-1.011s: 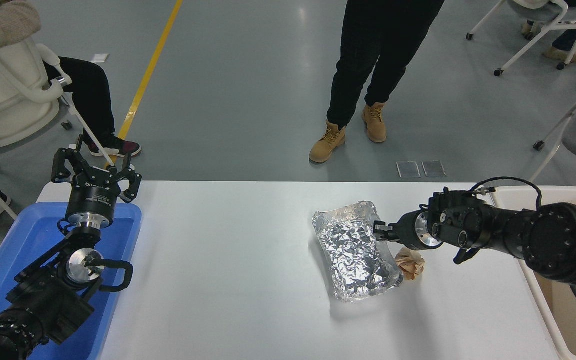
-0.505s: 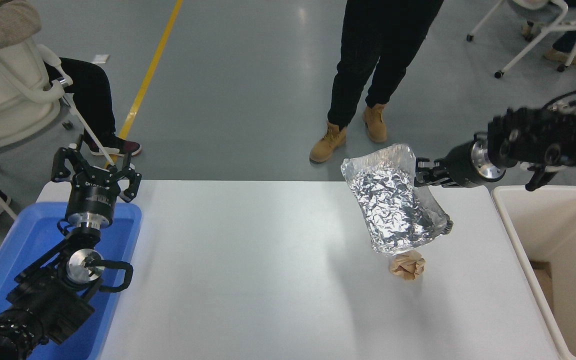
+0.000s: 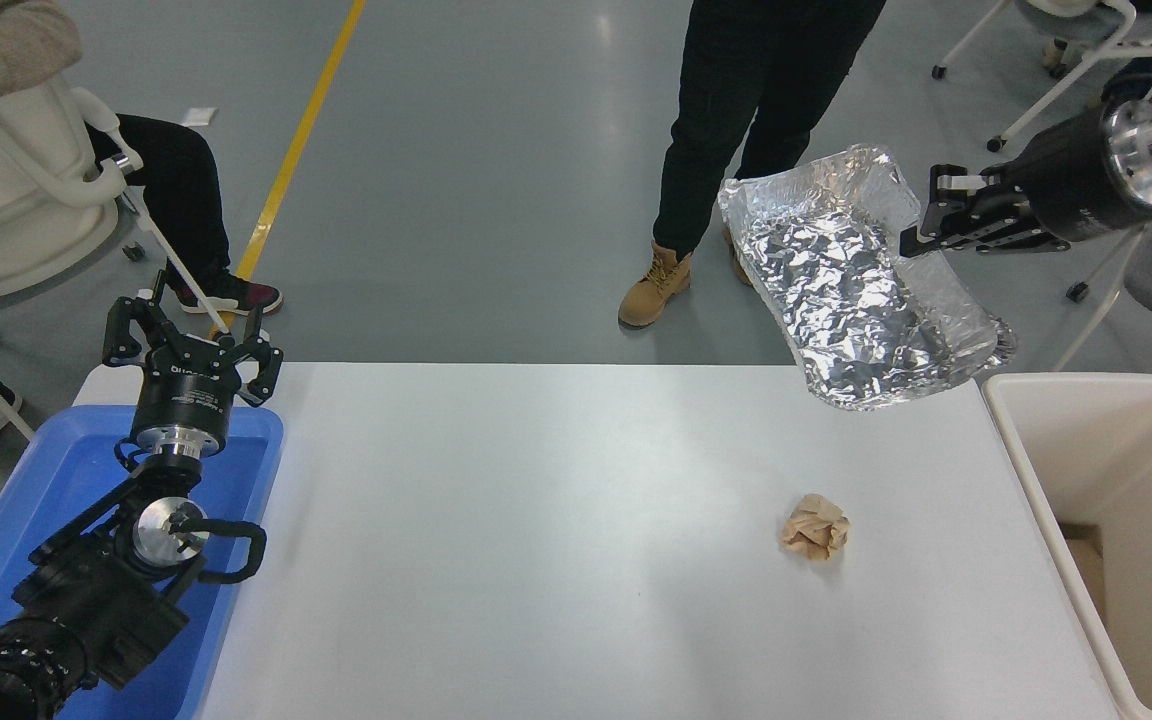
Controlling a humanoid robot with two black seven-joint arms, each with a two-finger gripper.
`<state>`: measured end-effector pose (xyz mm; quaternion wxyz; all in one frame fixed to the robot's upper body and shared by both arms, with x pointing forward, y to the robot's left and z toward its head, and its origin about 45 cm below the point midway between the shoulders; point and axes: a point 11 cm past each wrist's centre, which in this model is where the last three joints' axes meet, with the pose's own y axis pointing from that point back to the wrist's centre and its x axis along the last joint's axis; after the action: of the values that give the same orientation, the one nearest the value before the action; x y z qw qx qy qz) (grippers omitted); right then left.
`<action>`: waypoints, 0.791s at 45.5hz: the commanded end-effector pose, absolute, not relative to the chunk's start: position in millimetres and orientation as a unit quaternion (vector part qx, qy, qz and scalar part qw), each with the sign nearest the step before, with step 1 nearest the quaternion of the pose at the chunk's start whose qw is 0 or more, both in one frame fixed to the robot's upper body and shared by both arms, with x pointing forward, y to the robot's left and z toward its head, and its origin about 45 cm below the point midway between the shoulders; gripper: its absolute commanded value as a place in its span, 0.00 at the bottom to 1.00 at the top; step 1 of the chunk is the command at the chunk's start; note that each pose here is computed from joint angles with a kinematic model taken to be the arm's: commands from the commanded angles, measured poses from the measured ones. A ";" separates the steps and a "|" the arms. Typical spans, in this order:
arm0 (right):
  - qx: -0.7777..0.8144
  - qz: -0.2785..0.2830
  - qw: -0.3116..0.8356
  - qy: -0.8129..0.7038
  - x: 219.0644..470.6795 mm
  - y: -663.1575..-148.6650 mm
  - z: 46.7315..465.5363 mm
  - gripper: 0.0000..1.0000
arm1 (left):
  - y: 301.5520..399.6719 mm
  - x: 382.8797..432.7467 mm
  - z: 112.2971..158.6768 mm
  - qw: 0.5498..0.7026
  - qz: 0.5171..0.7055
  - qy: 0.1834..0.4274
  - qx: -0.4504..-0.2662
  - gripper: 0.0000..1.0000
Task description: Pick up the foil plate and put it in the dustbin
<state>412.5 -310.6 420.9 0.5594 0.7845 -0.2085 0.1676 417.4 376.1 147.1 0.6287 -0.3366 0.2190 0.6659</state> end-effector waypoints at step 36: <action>0.660 0.167 0.598 -0.423 473.3 -465.3 375.7 0.00 | 376.1 417.5 147.3 0.629 0.666 0.219 -0.337 0.99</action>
<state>452.2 -385.1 399.3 0.5863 0.7276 -0.3135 0.1689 417.4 376.3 147.1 0.6288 -0.3364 0.2189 0.6660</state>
